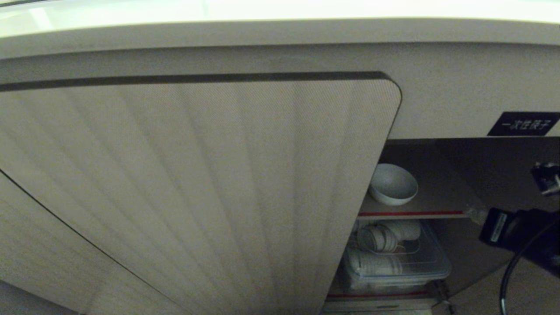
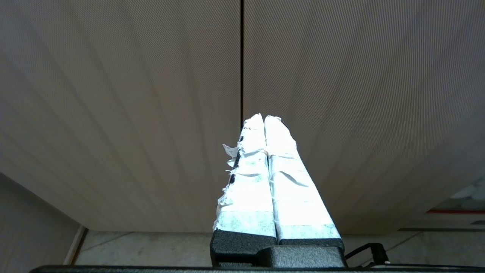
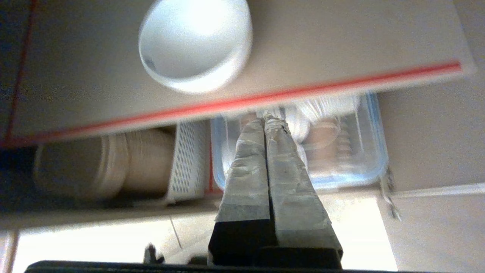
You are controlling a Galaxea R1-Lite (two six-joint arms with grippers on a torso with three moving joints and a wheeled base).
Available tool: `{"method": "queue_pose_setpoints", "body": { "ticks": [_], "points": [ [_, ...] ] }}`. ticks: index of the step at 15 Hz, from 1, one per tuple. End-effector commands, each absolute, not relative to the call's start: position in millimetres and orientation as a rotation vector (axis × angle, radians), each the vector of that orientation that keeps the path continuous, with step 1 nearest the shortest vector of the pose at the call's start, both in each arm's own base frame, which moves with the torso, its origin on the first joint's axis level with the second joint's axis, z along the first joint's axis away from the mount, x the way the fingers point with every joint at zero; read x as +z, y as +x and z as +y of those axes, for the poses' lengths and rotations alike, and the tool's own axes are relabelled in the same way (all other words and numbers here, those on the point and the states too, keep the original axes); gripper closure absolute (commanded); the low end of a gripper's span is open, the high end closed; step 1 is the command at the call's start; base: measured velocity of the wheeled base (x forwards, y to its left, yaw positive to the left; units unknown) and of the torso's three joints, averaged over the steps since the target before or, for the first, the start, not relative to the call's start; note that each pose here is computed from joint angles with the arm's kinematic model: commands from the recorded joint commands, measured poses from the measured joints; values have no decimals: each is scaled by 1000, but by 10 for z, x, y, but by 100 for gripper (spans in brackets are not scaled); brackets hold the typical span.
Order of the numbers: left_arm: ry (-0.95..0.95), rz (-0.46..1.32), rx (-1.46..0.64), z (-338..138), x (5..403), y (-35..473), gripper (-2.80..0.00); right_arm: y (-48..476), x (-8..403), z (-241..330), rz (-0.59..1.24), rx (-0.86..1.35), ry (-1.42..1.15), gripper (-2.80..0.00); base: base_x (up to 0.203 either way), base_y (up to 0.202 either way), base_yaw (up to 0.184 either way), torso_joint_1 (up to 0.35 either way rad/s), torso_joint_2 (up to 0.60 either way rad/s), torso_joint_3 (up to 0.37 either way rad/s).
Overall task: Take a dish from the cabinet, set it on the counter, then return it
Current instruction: Close the cabinet door
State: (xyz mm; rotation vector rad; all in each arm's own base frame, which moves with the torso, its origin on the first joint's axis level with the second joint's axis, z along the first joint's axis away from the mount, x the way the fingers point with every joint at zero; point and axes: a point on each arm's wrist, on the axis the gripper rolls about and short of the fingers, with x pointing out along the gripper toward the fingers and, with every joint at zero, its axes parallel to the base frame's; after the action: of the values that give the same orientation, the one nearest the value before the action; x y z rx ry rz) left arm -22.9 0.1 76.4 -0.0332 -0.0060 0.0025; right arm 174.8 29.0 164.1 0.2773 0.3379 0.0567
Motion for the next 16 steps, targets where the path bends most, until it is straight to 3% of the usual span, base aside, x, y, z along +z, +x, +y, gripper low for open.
{"method": "queue_pose_setpoints", "body": {
  "ticks": [1,16],
  "points": [
    [-34,-7,4,1,763,-229,0,1556,1673,257,314,62,270,0,0,0,0,0,0,0],
    [-34,-6,3,1,764,-229,0,842,1336,54,292,-5,148,0,0,0,0,0,0,0]
  ]
}}
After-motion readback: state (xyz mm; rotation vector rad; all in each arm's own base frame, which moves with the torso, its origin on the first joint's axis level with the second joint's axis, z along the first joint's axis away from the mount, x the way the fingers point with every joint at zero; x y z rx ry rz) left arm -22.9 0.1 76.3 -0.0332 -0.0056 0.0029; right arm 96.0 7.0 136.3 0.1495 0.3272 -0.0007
